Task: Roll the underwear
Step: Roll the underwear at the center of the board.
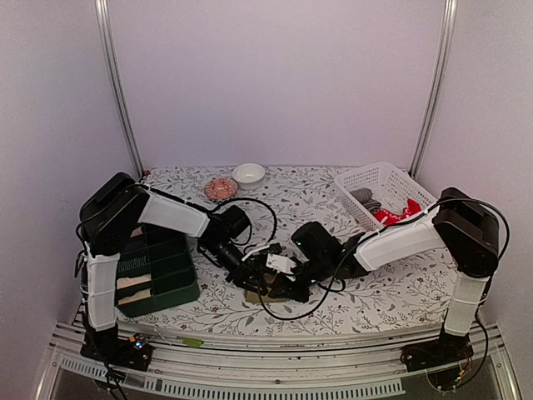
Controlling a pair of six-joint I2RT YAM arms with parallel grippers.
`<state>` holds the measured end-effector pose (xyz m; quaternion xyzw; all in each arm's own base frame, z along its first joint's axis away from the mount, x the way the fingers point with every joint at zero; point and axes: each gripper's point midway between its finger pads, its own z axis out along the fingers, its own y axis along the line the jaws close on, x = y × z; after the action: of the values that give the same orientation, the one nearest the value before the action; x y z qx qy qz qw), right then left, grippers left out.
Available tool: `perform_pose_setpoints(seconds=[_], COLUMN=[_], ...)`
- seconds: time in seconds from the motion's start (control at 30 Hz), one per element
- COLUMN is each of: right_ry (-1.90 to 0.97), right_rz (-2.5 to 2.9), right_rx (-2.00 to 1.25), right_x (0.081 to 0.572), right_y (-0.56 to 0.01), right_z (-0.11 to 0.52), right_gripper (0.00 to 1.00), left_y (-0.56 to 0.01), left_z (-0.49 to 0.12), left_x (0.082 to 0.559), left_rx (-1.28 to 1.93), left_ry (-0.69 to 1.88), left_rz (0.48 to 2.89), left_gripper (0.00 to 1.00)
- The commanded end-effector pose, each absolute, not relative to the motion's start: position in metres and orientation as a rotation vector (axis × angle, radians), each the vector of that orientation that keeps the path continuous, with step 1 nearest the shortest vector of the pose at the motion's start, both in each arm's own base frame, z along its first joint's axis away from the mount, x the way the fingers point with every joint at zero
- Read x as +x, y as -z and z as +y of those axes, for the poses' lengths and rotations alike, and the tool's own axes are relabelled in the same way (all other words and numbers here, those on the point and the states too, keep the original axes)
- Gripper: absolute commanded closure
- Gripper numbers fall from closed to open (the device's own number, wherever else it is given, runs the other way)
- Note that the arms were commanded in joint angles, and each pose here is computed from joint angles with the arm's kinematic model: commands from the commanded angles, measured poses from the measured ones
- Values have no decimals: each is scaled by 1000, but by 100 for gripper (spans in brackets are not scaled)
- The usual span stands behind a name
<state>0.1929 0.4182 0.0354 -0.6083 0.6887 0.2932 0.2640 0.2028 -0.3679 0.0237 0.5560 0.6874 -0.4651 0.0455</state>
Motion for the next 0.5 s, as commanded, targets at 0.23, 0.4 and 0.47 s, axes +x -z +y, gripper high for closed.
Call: perform_pose_setpoints(seconds=[0.23,0.4,0.47], right_ry=[-980,-1246,-1331], right_rz=[2129,2320,2387], right_rx=[-1631,-1527,-1482], right_x=[171,169,171], right_y=[-11,-17,-19], right_z=[407,398,395], right_gripper=[100,100,100], left_y=[-44,-90,-99], left_z=[-351,-344,-339], left_x=[232,241,240], left_rx=[1608,1496,1454], left_ry=[1131,998,960], left_rz=[2112,1924,1866], left_gripper=[66,63,60])
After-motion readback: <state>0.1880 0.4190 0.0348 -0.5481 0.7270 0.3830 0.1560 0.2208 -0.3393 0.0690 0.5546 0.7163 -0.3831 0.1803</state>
